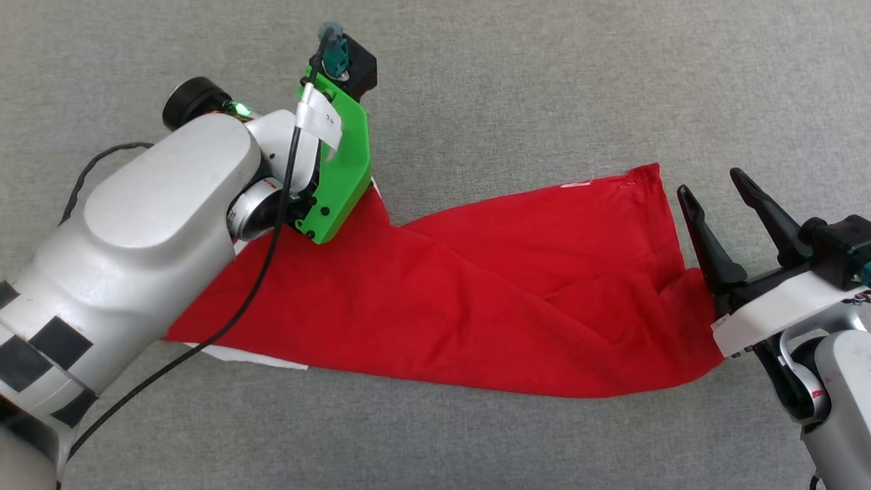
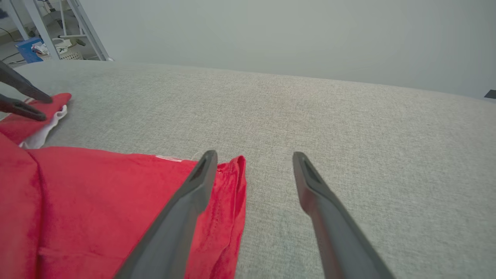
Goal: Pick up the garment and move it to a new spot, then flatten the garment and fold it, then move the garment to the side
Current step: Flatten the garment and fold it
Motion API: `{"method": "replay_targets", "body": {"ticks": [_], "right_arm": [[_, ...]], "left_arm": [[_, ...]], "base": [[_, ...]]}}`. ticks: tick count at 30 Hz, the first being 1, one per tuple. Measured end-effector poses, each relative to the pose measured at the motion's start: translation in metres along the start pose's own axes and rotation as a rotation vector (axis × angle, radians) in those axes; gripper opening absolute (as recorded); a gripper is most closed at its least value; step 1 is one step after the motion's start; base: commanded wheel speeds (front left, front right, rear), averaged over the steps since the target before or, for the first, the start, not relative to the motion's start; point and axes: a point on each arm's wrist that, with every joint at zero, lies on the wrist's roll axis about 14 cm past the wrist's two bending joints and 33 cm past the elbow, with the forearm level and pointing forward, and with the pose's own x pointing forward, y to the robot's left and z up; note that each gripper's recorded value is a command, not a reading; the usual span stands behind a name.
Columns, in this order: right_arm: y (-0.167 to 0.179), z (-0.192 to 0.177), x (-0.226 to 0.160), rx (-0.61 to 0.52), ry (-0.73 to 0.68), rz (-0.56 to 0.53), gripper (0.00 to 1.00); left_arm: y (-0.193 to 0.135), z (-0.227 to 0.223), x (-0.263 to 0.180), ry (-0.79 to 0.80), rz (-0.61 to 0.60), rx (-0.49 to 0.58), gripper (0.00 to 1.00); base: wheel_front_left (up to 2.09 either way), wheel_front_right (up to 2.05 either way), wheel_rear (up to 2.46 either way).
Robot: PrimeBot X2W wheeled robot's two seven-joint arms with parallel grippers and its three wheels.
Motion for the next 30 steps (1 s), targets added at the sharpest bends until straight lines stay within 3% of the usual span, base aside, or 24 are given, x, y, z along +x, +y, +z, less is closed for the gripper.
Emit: {"method": "replay_targets", "body": {"ticks": [8,9,10,11,18,25,30], "right_arm": [[-0.009,-0.018,0.001,-0.001,0.040,-0.024,1.00],[-0.009,-0.018,0.002,-0.001,0.041,-0.023,1.00],[-0.009,-0.018,0.004,-0.002,0.040,-0.021,1.00],[-0.009,-0.017,0.005,-0.003,0.038,-0.019,1.00],[-0.006,-0.006,0.007,-0.012,0.005,-0.010,1.00],[-0.009,0.014,0.004,-0.020,-0.055,-0.022,1.00],[-0.011,0.017,0.003,-0.012,-0.072,-0.035,1.00]], "left_arm": [[-0.005,-0.028,0.032,0.103,-0.049,-0.006,1.00],[-0.004,-0.029,0.033,0.106,-0.047,-0.007,0.89],[-0.003,-0.030,0.033,0.105,-0.047,-0.011,0.38],[-0.002,-0.030,0.034,0.101,-0.045,-0.015,0.00],[-0.006,-0.010,0.025,-0.066,-0.039,-0.027,0.00],[-0.023,0.067,-0.023,-0.413,-0.060,0.041,0.00],[-0.038,0.113,-0.042,-0.564,-0.087,0.110,0.00]], "base": [[0.00,0.00,0.00],[0.00,0.00,0.00],[0.00,0.00,0.00],[0.00,0.00,0.00],[0.00,0.00,0.00],[0.00,0.00,0.00],[0.00,0.00,0.00]]}}
